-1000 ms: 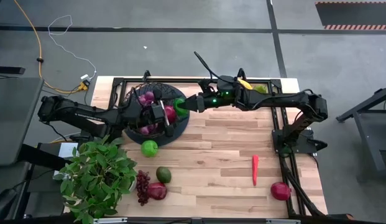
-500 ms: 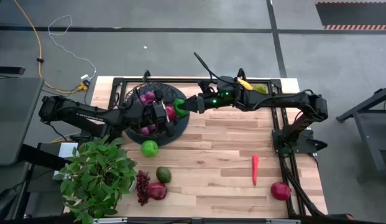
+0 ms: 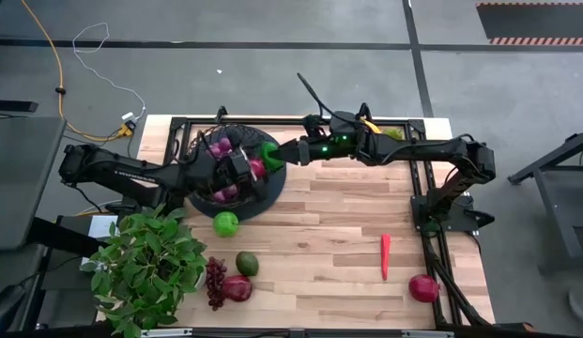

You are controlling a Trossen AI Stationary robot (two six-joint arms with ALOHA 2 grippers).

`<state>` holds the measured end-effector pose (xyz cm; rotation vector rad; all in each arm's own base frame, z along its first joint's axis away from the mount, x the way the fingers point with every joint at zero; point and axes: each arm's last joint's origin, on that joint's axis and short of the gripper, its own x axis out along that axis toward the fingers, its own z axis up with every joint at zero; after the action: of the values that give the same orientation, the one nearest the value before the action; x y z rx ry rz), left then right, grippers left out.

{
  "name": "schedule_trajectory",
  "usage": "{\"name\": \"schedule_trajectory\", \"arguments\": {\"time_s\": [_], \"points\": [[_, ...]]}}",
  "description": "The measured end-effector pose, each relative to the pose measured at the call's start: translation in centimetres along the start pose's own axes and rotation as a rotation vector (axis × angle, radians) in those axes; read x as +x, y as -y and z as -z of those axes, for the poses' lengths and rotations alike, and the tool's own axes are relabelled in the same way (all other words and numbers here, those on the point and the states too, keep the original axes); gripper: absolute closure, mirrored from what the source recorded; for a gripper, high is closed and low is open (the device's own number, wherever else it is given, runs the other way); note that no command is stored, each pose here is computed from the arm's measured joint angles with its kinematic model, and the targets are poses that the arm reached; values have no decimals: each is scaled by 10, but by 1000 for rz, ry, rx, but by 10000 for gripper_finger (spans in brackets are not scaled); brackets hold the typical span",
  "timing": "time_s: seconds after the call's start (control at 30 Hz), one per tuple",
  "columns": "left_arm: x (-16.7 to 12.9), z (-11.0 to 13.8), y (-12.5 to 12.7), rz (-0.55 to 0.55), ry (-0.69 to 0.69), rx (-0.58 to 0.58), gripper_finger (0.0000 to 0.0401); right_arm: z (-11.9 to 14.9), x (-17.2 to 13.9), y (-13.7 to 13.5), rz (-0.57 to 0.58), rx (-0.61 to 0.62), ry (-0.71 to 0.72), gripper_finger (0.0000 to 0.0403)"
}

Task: Build produce basket
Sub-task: Put the top lime into the wire basket, then put the carrot into the wire basket

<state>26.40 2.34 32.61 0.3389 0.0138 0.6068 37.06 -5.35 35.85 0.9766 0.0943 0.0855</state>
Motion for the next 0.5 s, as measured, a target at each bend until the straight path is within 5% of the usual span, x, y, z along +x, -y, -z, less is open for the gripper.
{"name": "schedule_trajectory", "arguments": {"time_s": [0.13, 0.37, 0.5], "points": [[1, -6, -4, -59, -42, 55, 63, 2, 0, 3, 17, 3, -21, 156], [4, -3, 4, 97, -12, 36, 64, 2, 1, 3, 13, -1, -22, 151], [5, 11, 5, 1, -147, 155, 76, 2, 1, 2, 6, -31, -18, 151]]}}
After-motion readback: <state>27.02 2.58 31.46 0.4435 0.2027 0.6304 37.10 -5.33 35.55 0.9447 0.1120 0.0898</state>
